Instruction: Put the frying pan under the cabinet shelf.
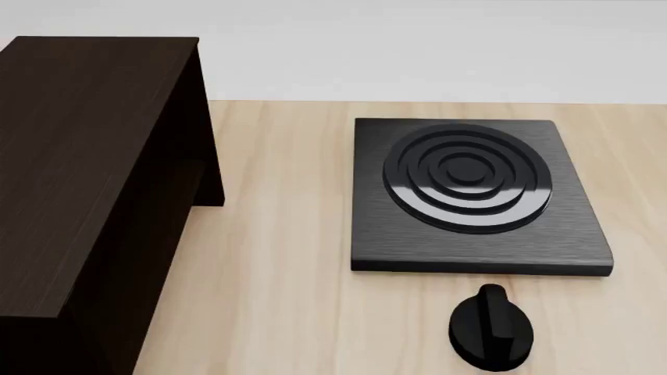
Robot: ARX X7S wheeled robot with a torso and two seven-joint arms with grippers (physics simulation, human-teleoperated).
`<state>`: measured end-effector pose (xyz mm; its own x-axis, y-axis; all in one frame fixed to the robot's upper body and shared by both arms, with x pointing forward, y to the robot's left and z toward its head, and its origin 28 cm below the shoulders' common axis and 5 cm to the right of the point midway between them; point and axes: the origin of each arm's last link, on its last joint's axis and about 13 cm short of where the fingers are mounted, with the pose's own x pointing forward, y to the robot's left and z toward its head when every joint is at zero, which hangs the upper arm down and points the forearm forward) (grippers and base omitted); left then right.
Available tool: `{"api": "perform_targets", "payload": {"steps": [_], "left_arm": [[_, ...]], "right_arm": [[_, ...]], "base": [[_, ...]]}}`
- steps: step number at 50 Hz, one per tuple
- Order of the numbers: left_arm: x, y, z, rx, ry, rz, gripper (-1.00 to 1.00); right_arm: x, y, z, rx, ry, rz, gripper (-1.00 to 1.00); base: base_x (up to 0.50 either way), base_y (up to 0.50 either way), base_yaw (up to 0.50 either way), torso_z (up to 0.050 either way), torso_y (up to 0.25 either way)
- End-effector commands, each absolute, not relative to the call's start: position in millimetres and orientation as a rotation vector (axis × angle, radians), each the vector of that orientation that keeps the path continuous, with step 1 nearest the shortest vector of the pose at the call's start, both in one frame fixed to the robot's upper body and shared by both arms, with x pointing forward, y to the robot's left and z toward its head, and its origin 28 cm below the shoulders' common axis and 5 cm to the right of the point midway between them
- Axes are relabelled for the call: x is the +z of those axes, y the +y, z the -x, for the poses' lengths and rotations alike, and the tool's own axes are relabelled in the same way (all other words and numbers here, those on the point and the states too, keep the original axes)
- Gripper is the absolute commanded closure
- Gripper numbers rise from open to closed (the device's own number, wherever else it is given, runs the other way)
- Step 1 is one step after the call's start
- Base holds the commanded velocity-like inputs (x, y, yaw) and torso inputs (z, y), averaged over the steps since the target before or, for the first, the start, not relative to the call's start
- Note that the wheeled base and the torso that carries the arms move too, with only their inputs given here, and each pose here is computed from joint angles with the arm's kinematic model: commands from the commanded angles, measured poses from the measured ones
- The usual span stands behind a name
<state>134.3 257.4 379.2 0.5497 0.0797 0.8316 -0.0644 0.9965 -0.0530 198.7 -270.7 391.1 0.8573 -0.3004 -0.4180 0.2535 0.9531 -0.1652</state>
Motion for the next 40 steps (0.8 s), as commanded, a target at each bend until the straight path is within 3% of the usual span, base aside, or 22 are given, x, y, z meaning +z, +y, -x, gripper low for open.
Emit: {"api": "perform_targets", "payload": {"steps": [1, 40], "left_arm": [[379.3, 256.6, -134.6, 0.085, -0.985, 0.012, -1.0], [380.4, 260.9, -129.1, 0.11, -0.986, -0.009, -1.0]], "right_arm": [[356.4, -271.8, -223.3, -0.282, 0.615, 0.083, -1.0], [256.1, -308.3, -191.4, -0.298, 0.853, 0.013, -1.0]], "base": [[0.0, 0.0, 0.0, 0.0, 0.0], [0.0, 0.0, 0.0, 0.0, 0.0]]}}
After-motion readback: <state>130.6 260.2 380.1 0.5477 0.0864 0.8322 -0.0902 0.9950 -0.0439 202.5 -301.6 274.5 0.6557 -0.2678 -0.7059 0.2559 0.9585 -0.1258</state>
